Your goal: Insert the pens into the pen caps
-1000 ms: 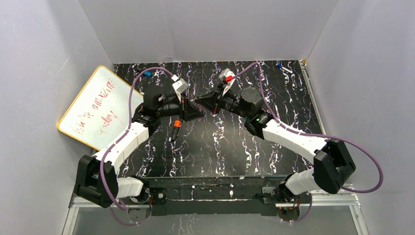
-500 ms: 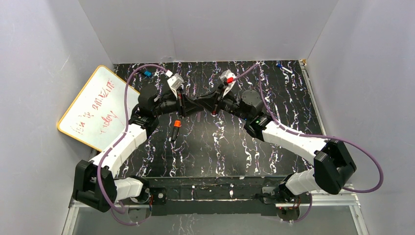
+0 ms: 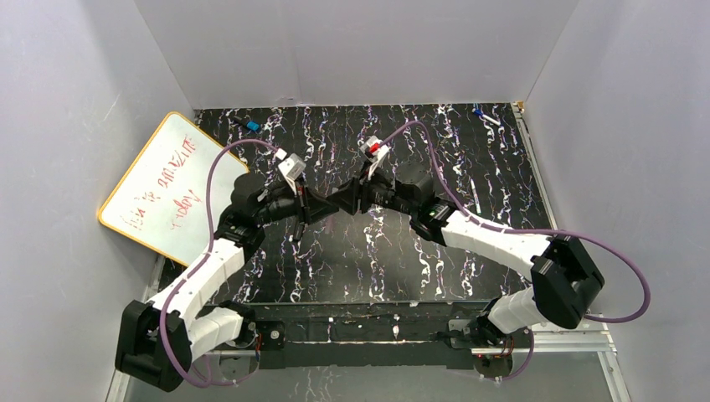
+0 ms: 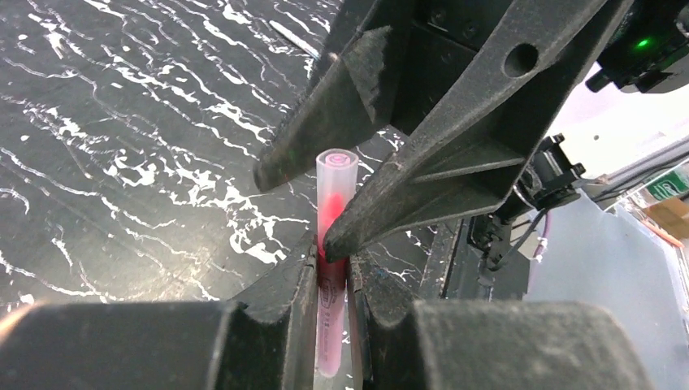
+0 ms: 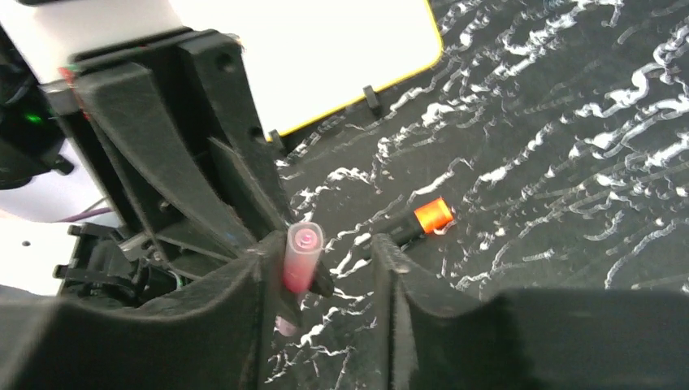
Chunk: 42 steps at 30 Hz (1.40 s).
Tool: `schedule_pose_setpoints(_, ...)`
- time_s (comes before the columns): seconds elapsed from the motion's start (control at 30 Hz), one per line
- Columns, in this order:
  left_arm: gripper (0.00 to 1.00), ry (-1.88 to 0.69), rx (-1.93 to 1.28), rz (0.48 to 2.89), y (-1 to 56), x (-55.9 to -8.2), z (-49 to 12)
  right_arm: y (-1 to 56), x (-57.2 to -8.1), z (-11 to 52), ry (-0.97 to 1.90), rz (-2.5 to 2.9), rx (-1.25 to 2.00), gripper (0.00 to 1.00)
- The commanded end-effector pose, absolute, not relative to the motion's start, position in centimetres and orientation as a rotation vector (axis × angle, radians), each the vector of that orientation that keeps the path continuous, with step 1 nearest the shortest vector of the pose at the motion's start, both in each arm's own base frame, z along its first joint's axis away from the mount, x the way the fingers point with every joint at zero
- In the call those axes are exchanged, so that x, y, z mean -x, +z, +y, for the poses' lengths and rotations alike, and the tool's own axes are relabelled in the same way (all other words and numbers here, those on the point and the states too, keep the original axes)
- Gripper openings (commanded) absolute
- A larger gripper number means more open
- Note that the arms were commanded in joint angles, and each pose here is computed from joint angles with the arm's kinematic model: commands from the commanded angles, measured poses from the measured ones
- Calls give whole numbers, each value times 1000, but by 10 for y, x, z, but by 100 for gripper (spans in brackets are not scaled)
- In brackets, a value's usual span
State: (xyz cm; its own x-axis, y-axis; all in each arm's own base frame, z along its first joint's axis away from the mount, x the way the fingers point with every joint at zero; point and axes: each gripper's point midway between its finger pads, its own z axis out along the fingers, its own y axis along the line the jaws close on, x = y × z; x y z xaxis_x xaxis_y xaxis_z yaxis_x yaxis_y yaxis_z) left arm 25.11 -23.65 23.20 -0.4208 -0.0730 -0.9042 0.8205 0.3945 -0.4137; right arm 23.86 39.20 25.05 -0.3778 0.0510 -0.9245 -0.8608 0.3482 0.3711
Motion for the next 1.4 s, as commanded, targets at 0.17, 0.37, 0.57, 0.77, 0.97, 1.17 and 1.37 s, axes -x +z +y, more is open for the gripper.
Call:
schedule_pose_setpoints(0.17, 0, -933, -529, 1574, 248, -288, -205, 219, -260, 367, 1001, 1922, 545, 74)
schedule_pose_setpoints(0.37, 0, -860, -510, 1812, 189, -296, -197, 275, -308, 323, 933, 1782, 336, 77)
schedule_pose_setpoints(0.57, 0, -686, -415, 2112, 134, -316, -180, 288, -313, 275, 851, 1763, 257, 80)
schedule_pose_setpoints(0.77, 0, -407, -423, 2307, 93, -315, -177, 288, -301, 247, 763, 1794, 230, 81)
schedule_pose_setpoints(0.97, 0, -156, -348, 2469, 66, -316, -161, 298, -292, 231, 734, 1774, 206, 83)
schedule_pose_setpoints(1.17, 0, -58, -288, 2518, 58, -316, -153, 302, -289, 224, 707, 1770, 213, 85)
schedule_pose_setpoints(1.37, 0, -17, -272, 2572, 44, -310, -148, 296, -285, 221, 698, 1779, 219, 86)
